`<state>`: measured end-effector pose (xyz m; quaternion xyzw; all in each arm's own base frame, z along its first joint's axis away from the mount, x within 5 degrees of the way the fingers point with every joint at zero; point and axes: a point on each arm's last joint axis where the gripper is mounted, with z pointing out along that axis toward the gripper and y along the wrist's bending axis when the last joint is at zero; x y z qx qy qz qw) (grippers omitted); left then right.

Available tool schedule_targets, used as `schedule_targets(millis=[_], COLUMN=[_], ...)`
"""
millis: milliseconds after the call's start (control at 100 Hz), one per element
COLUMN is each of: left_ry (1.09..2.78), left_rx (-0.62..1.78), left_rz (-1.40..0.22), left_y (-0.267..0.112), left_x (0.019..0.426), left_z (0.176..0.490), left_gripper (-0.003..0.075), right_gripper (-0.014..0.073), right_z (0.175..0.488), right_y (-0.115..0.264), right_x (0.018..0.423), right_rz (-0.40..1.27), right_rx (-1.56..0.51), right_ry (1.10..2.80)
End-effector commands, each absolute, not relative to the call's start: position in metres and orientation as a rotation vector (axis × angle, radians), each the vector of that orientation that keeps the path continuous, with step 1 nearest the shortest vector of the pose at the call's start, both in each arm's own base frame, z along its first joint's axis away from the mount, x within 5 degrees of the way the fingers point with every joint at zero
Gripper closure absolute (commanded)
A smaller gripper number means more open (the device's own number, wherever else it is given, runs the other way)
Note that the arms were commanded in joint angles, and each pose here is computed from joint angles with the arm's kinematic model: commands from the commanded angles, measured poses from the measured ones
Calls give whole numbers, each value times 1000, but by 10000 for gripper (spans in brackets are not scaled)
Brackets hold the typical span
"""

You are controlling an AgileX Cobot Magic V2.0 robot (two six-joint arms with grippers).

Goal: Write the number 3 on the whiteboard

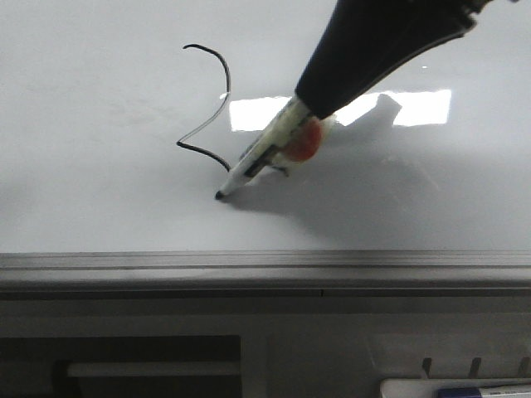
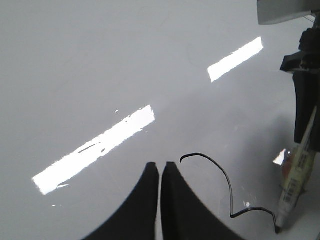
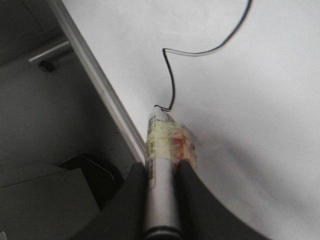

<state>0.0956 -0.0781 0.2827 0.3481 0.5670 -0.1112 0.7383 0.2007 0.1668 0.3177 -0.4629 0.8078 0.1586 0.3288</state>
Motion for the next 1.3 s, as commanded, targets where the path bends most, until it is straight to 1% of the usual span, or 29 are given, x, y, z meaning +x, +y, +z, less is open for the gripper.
schedule_targets(millis=[0, 180, 350, 480, 570, 620, 660, 790, 840, 900, 1121, 1291], left_ry=[1172, 1172, 1169, 1167, 1196, 1206, 1205, 1218, 1231, 1239, 1264, 1293], left_rx=[708, 708, 713, 817, 885, 913, 935, 1021, 1056, 1075, 1097, 1128], left_rz=[-264, -264, -264, -225, -228, -246, -266, -327, -345, -356, -378, -376], left_y=[-78, -78, -78, -82, -87, -91, -95, -109, -115, -119, -132, -137], left_x=[96, 96, 95, 93, 93, 93, 92, 90, 91, 93, 102, 106], left_z=[298, 298, 298, 293, 286, 283, 282, 274, 269, 266, 255, 247], left_gripper=[741, 741, 741, 740, 732, 703, 660, 472, 419, 404, 405, 405], right_gripper=[636, 636, 636, 636, 636, 636, 636, 636, 636, 636, 636, 636], right_z=[322, 321, 339, 357, 360, 360, 359, 355, 355, 352, 350, 348], right_y=[178, 192, 185, 178, 178, 178, 179, 182, 183, 187, 205, 209], right_x=[210, 212, 192, 171, 164, 163, 163, 167, 169, 171, 170, 173], right_rz=[393, 401, 479, 538, 546, 548, 548, 546, 545, 549, 555, 567], right_rx=[-1177, -1168, -1208, -1210, -1234, -1247, -1249, -1251, -1241, -1245, -1270, -1270], right_ry=[2038, 1977, 1996, 1944, 1926, 1929, 1933, 1946, 1942, 1946, 1892, 1903])
